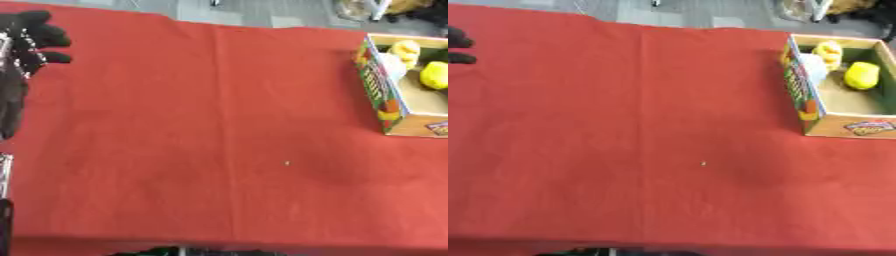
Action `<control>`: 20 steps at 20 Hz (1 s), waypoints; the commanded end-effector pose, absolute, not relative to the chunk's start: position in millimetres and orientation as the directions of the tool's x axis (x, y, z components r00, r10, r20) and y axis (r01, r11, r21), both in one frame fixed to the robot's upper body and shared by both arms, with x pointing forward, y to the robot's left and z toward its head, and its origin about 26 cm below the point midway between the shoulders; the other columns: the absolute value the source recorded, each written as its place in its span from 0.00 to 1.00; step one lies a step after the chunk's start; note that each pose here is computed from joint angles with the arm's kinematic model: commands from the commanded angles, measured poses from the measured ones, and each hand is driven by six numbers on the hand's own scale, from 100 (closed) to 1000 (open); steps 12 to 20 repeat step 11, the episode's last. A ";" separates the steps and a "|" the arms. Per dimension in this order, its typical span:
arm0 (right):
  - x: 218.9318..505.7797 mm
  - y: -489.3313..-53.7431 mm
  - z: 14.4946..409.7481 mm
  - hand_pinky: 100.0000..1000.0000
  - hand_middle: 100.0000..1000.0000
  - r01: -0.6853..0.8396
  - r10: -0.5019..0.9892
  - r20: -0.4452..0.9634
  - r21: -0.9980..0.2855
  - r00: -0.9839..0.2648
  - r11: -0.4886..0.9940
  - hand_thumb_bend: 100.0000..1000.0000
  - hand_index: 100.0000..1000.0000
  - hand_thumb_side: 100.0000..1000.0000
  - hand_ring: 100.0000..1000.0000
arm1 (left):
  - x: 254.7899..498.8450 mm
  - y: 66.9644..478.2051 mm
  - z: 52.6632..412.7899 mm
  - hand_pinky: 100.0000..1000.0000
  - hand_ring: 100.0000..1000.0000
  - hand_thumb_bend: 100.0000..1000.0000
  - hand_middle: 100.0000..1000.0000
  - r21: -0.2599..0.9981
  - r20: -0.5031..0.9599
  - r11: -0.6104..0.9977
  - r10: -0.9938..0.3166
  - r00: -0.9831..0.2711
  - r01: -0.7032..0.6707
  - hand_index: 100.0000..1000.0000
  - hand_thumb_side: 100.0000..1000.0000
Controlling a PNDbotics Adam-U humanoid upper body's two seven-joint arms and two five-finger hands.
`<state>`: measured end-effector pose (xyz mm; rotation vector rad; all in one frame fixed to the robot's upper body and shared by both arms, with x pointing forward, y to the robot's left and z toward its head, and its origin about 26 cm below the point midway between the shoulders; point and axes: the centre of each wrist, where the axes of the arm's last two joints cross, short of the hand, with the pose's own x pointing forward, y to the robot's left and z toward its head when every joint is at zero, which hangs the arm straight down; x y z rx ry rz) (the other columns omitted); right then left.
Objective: Pick up the objects with one hand, pass them to the other hand, and then place them into the box on the other side of the table.
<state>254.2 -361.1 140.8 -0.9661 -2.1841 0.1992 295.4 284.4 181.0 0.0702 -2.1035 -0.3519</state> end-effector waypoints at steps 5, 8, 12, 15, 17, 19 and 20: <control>247.3 -329.6 102.1 0.73 0.58 0.552 0.552 0.725 -0.282 -0.413 0.784 0.00 0.86 0.41 0.53 | 293.2 285.8 178.0 0.63 0.66 0.00 0.59 0.270 0.830 0.962 -0.212 -0.516 0.039 0.78 0.88; 247.0 -327.3 95.1 0.73 0.57 0.547 0.551 0.735 -0.294 -0.395 0.784 0.00 0.84 0.41 0.52 | 293.4 286.6 176.1 0.62 0.65 0.00 0.58 0.254 0.837 0.967 -0.206 -0.507 0.026 0.77 0.87; 248.6 -324.2 92.3 0.73 0.56 0.540 0.548 0.738 -0.297 -0.394 0.787 0.00 0.84 0.41 0.52 | 293.9 286.0 174.5 0.62 0.64 0.00 0.57 0.242 0.843 0.970 -0.200 -0.499 0.021 0.77 0.87; 248.6 -324.2 92.3 0.73 0.56 0.540 0.548 0.738 -0.297 -0.394 0.787 0.00 0.84 0.41 0.52 | 293.9 286.0 174.5 0.62 0.64 0.00 0.57 0.242 0.843 0.970 -0.200 -0.499 0.021 0.77 0.87; 248.6 -324.2 92.3 0.73 0.56 0.540 0.548 0.738 -0.297 -0.394 0.787 0.00 0.84 0.41 0.52 | 293.9 286.0 174.5 0.62 0.64 0.00 0.57 0.242 0.843 0.970 -0.200 -0.499 0.021 0.77 0.87; 248.6 -324.2 92.3 0.73 0.56 0.540 0.548 0.738 -0.297 -0.394 0.787 0.00 0.84 0.41 0.52 | 293.9 286.0 174.5 0.62 0.64 0.00 0.57 0.242 0.843 0.970 -0.200 -0.499 0.021 0.77 0.87; 248.6 -324.2 92.3 0.73 0.56 0.540 0.548 0.738 -0.297 -0.394 0.787 0.00 0.84 0.41 0.52 | 293.9 286.0 174.5 0.62 0.64 0.00 0.57 0.242 0.843 0.970 -0.200 -0.499 0.021 0.77 0.87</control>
